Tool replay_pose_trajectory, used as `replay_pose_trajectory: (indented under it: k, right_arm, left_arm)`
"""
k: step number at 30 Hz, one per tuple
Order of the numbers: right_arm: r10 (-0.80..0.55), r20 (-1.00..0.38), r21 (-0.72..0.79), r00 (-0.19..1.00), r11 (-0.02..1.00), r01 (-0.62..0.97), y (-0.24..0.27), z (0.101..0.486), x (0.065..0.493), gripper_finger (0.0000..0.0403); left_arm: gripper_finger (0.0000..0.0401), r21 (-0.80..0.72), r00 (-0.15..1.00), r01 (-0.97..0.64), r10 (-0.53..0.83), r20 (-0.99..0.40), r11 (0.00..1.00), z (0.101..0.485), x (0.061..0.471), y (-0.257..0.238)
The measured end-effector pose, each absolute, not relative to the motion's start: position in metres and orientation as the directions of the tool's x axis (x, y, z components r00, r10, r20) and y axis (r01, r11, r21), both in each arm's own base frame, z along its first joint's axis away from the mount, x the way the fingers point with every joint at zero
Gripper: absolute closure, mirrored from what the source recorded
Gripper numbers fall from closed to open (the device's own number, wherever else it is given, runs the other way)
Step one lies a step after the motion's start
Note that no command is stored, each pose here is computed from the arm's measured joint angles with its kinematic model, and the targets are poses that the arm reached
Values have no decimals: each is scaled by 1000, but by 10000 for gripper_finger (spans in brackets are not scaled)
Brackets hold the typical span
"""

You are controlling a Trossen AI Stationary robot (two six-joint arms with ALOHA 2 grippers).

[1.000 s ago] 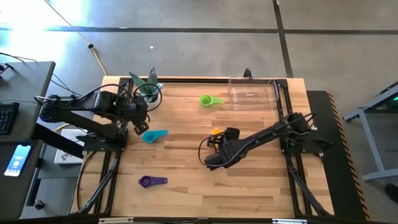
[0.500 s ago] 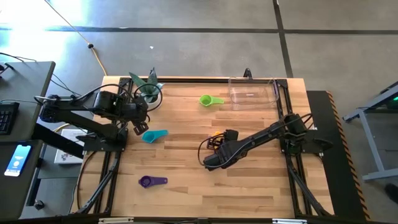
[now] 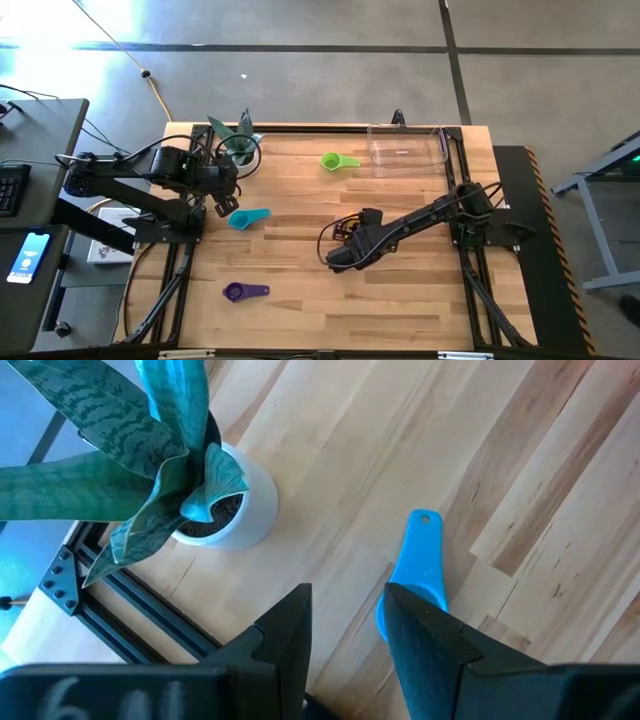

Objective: Nest measuring cups in basket
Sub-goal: Stack the yellow measuring cup on top of the blue measuring cup

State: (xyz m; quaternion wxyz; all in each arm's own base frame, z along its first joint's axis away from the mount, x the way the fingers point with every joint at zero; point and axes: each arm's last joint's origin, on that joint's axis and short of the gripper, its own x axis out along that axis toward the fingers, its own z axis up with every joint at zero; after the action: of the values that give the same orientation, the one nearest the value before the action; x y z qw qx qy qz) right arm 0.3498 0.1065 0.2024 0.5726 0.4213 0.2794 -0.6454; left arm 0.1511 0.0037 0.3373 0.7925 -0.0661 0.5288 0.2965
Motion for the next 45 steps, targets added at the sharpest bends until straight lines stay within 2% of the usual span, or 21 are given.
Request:
replay_pose_trajectory:
  k: [7,17,32,41,45]
  right_arm:
    - [-492,-870,124,15,-189,974,108,202,350,324]
    - [-341,-939,14,-35,-141,990,129,205,339,323]
    - [-322,-945,-17,-53,-113,994,131,182,350,323]
    - [-297,-955,26,7,-59,998,132,181,357,323]
    - [-305,-952,7,-21,-90,996,130,182,355,323]
  left_arm:
    - [286,211,265,-536,400,-877,818,337,151,4]
    - [286,211,265,-536,400,-877,817,337,151,4]
    - [286,213,265,-536,402,-877,817,337,151,4]
    - [286,213,265,-537,402,-876,816,337,151,4]
    - [286,213,265,-537,403,-876,816,337,151,4]
